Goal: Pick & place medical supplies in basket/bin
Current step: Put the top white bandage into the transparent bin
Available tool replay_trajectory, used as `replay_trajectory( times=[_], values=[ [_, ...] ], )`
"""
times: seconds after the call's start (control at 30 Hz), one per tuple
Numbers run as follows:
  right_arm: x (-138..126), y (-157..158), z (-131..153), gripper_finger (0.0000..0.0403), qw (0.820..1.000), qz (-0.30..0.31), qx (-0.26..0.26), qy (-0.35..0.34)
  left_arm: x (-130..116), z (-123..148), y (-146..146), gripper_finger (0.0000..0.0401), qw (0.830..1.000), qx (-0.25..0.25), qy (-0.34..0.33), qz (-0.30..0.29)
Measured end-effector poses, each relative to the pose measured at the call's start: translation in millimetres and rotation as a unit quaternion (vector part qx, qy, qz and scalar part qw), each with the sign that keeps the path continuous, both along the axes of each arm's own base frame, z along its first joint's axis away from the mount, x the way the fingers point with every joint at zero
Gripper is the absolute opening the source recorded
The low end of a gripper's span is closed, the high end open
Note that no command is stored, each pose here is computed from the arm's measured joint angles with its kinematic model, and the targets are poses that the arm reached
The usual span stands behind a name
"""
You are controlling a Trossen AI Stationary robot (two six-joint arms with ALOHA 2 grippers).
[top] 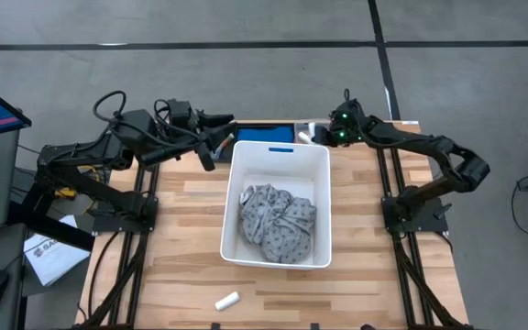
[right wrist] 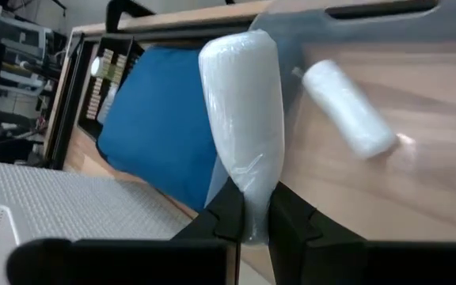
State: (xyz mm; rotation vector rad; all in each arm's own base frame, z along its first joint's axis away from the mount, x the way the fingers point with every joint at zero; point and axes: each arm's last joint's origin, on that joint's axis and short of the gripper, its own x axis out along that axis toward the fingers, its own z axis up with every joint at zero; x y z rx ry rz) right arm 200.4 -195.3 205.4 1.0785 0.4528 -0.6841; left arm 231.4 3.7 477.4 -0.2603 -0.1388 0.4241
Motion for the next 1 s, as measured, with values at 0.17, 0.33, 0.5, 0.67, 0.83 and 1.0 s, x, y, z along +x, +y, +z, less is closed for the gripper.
replay_trajectory(
  times=[0.17, 0.33, 0.5, 0.67, 0.83, 1.0],
  values=[
    [15.1, -0.2, -0.4, 0.0029, 1.0, 0.003, -0.001, 0.005, 0.1, -0.9, 0.0, 0.0115, 1.0, 0.0, 0.005, 0.0],
    [21.4, -7.0, -1.2, 0.0029, 1.0, -0.01, 0.0, 0.015, 0.1, -0.9, 0.0, 0.0115, 1.0, 0.0, 0.005, 0.0],
    [12.9, -16.8, -11.2, 0.0028, 0.998, -0.035, 0.019, 0.042, 0.1, -0.9, -3.2, 0.0115, 1.0, -0.001, 0.005, -0.007],
    [8.7, -16.5, -13.9, 0.0028, 0.998, -0.024, 0.032, 0.056, 0.2, -0.9, -4.5, 0.0115, 1.0, -0.001, 0.004, -0.012],
    [6.8, -13.8, -16.3, 0.0028, 0.997, -0.013, 0.044, 0.069, 0.1, -0.6, -4.5, 0.0115, 1.0, -0.001, 0.003, -0.011],
    [4.9, -13.5, -17.4, 0.0049, 0.996, -0.012, 0.05, 0.075, 0.1, -0.4, -4.4, 0.0115, 1.0, -0.001, 0.002, -0.009]
  ],
)
